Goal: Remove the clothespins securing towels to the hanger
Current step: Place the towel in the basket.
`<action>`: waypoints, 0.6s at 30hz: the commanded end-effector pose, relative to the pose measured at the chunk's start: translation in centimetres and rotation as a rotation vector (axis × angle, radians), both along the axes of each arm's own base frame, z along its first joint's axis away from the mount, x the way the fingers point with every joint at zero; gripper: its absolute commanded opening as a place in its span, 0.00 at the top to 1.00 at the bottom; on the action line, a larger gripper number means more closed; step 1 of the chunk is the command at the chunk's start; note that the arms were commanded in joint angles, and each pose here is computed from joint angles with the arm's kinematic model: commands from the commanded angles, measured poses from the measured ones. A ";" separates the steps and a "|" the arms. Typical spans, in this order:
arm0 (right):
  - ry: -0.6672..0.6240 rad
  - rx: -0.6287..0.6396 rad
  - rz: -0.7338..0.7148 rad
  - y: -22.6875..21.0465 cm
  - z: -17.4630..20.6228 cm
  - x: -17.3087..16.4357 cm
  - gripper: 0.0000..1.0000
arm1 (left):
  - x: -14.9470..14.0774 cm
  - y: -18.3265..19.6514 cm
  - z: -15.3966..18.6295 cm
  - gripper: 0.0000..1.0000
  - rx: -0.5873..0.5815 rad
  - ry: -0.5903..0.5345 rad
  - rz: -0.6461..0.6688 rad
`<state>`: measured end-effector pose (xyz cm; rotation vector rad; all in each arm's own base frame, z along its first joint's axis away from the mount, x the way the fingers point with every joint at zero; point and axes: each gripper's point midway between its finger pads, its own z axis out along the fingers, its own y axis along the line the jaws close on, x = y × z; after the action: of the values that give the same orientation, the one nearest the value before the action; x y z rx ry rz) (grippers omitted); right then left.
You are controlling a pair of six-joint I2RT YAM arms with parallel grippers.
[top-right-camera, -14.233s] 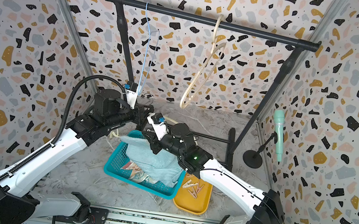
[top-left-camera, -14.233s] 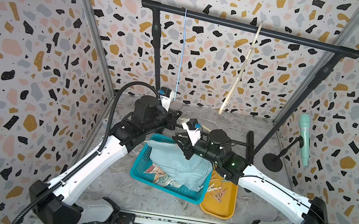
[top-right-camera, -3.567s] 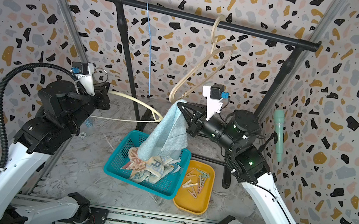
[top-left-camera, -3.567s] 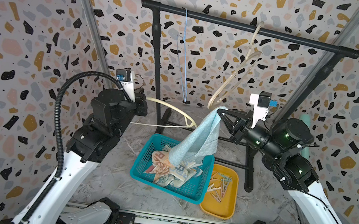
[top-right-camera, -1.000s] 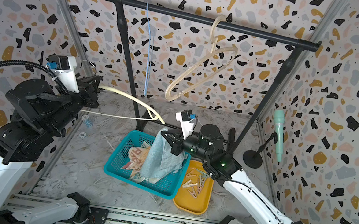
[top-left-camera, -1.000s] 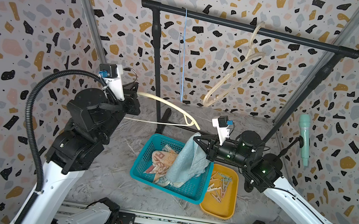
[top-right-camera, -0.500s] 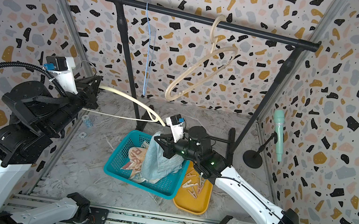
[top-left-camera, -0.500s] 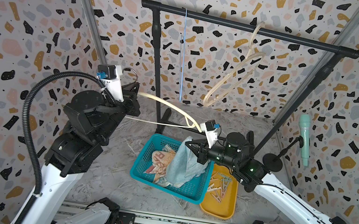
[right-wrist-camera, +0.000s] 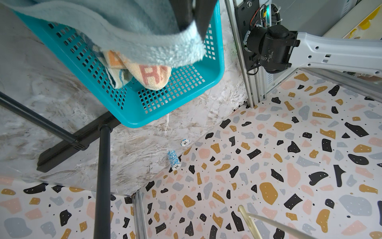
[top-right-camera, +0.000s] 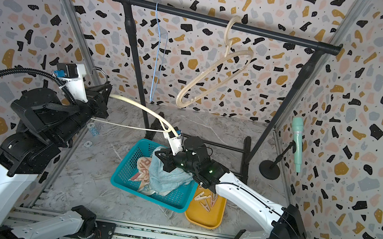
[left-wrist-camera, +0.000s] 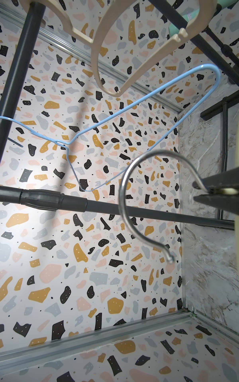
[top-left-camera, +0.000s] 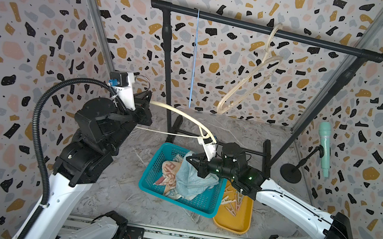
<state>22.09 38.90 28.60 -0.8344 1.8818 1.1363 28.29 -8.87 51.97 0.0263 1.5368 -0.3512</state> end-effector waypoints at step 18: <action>0.103 -0.088 0.059 4.9 -7.2 -0.6 1.00 | -0.8 -0.3 2.1 1.00 -0.039 -0.094 -0.037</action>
<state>21.53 43.09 20.38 -0.9042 2.0493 1.1336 28.19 -9.24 51.82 0.0432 1.5283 -0.3710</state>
